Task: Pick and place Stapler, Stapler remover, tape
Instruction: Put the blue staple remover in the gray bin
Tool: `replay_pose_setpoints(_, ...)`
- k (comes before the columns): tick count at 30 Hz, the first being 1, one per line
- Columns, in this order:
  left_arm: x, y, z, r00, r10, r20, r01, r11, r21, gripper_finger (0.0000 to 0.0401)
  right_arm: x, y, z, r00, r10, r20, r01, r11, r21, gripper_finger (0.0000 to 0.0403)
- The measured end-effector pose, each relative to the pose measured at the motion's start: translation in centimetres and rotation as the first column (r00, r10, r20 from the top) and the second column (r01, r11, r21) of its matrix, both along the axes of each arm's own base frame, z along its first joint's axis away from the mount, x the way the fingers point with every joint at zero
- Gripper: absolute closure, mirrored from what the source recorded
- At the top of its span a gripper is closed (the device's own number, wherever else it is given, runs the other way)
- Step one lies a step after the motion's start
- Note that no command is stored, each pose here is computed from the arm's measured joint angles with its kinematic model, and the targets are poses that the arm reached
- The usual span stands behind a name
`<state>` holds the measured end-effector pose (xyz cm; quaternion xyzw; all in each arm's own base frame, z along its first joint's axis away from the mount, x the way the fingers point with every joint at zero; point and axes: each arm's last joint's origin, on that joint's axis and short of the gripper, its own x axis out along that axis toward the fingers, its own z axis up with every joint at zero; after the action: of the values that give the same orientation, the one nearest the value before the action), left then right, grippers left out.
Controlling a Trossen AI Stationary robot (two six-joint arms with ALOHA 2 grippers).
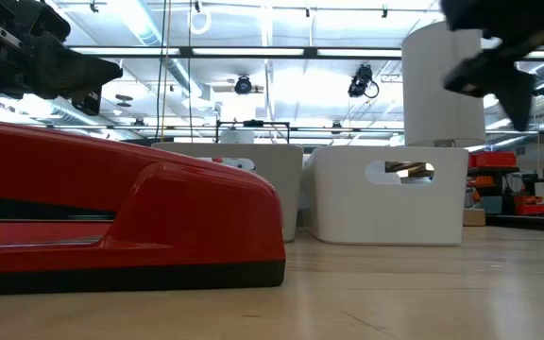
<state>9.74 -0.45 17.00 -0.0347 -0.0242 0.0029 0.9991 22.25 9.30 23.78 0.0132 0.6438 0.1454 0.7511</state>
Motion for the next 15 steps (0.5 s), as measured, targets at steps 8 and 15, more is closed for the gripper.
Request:
replay_pose_setpoints(8,0.0,0.0,0.0,1.000,0.000,0.000,0.000,1.000,0.000,0.0373,-3.7,-0.4,-2.3,0.993,-0.006,-0.121,0.001,0.999,-0.038,0.0161)
replay_pose_setpoints(15,0.0,0.0,0.0,1.000,0.000,0.000,0.000,1.000,0.000,0.0373,-5.8,-0.5,-4.9,0.962,0.030,-0.270,-0.037,0.999,-0.020,0.0161)
